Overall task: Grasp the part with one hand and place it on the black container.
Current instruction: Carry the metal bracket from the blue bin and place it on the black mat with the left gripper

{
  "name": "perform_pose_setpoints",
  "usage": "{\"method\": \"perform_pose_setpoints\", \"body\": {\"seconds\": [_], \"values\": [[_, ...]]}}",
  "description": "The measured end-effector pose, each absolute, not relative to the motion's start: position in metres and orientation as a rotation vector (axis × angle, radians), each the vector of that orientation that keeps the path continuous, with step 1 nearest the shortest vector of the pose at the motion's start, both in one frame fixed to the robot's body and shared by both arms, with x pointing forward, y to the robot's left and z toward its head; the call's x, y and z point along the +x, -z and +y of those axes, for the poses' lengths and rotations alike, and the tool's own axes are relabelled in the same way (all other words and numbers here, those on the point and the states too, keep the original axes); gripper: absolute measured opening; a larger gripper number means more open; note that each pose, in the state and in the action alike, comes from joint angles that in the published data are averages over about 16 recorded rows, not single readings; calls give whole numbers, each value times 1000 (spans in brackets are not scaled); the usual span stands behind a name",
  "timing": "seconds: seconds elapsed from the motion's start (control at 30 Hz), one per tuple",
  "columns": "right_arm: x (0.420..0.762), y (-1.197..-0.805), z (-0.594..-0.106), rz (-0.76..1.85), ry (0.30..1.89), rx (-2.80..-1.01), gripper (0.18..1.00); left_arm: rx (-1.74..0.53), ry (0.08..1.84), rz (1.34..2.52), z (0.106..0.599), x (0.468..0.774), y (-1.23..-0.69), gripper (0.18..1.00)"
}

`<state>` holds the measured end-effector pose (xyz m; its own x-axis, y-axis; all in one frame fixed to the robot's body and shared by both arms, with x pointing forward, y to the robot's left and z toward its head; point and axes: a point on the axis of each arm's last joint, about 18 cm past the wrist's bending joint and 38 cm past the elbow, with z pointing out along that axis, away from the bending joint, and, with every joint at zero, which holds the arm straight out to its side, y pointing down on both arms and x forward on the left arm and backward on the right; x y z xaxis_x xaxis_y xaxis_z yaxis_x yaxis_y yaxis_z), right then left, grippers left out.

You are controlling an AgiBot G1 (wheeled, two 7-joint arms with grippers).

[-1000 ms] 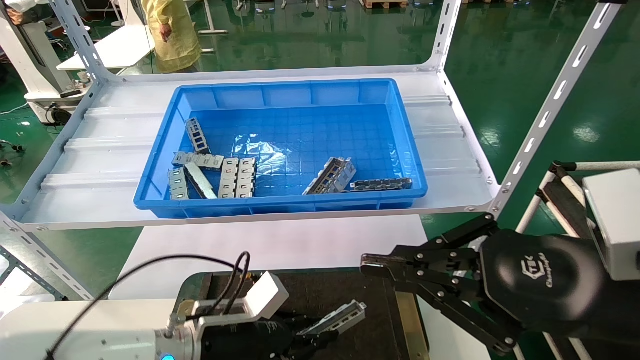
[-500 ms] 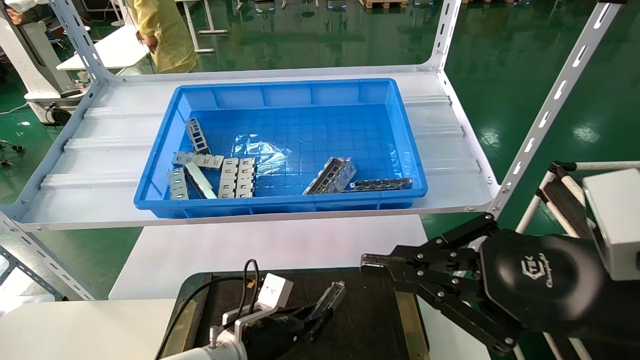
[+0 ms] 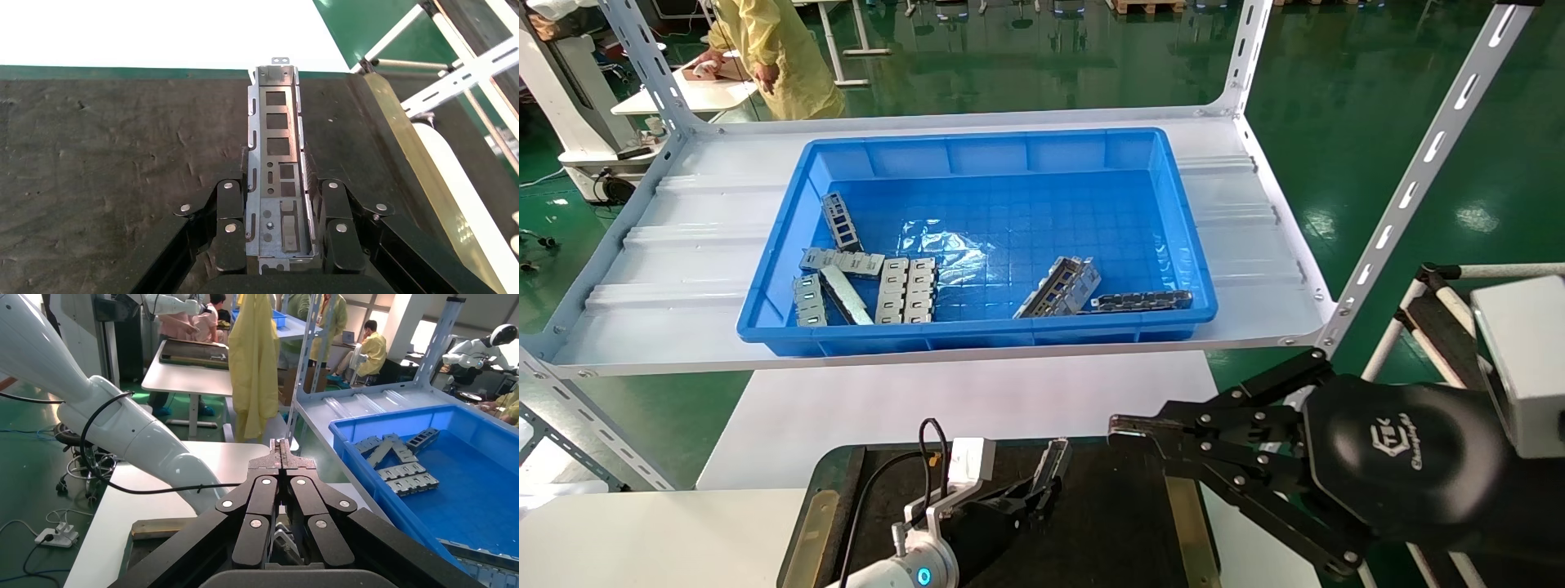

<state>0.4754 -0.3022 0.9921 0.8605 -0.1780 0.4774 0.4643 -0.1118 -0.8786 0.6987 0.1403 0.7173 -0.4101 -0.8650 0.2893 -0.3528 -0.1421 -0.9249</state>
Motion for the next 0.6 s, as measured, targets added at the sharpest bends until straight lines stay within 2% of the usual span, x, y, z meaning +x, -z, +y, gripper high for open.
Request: {"method": "perform_pose_setpoints", "body": {"seconds": [0.6], "values": [[475,-992,-302,-230,552,-1595,191,-1509,1617,1542,138,704,-701,355]]}}
